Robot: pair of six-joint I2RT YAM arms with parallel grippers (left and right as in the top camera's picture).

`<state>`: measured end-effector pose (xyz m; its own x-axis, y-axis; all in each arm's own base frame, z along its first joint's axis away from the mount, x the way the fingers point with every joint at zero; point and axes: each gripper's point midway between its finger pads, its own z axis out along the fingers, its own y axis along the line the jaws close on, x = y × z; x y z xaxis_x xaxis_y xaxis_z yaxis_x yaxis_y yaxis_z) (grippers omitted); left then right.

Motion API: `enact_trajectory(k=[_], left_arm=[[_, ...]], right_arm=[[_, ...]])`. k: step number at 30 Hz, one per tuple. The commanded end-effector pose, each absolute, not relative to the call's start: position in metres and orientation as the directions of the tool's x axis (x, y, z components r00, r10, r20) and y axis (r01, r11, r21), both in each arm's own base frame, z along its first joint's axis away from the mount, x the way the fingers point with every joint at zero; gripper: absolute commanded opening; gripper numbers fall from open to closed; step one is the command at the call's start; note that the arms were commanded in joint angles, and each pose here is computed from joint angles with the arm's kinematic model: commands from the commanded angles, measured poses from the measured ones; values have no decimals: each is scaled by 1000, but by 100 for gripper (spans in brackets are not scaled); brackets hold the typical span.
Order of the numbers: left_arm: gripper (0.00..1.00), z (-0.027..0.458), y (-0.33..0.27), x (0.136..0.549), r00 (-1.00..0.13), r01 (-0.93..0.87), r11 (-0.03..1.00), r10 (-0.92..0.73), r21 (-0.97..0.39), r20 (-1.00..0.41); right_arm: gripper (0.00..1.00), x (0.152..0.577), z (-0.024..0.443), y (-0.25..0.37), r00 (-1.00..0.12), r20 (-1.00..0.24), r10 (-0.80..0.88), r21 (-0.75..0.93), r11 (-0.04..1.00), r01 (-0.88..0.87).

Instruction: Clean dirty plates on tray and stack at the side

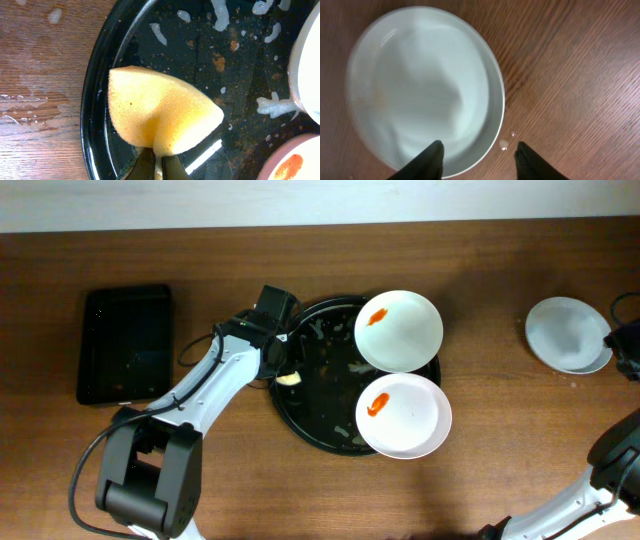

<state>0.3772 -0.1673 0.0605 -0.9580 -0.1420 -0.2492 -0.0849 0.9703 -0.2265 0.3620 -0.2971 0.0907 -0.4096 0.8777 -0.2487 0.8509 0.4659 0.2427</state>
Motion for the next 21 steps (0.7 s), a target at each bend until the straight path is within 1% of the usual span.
enact_trajectory(k=[1, 4, 6, 9, 10, 12, 14, 15, 17, 19, 21], left_arm=[[1, 82, -181, 381, -955, 13, 956, -74, -292, -286], [1, 98, -181, 381, -946, 37, 949, -67, -312, -316], [1, 119, -172, 385, -927, 42, 946, -83, -323, -365], [2, 155, -135, 393, -887, 16, 947, -134, -320, -442], [5, 167, -108, 396, -864, -13, 957, -156, -289, -478], [5, 175, -67, 399, -840, -57, 975, -163, -214, -518], [5, 176, -13, 399, -830, -115, 990, -141, -82, -539], [5, 174, 14, 397, -831, -157, 988, -135, -5, -540], [5, 168, 56, 393, -836, -232, 966, -138, 114, -531], [4, 160, 84, 391, -841, -287, 943, -164, 168, -516], [4, 148, 97, 391, -856, -289, 939, -166, 187, -489]], right_arm=[[50, 374, 120, -282, -467, -279, 839, 314, 540, 781], [51, 393, 170, -240, -557, -354, 751, 400, 660, 636], [52, 400, 199, -208, -600, -404, 690, 412, 723, 555], [56, 406, 234, -147, -675, -456, 580, 413, 809, 417], [59, 406, 244, -120, -708, -465, 531, 408, 839, 361], [60, 405, 252, -72, -768, -468, 438, 399, 880, 258], [60, 401, 253, -26, -822, -452, 345, 395, 904, 162], [60, 398, 251, 1, -852, -436, 291, 396, 912, 109], [61, 393, 248, 35, -881, -419, 218, 396, 918, 39], [61, 390, 247, 60, -895, -419, 155, 389, 921, -22], [61, 386, 247, 80, -901, -420, 108, 382, 922, -68]])
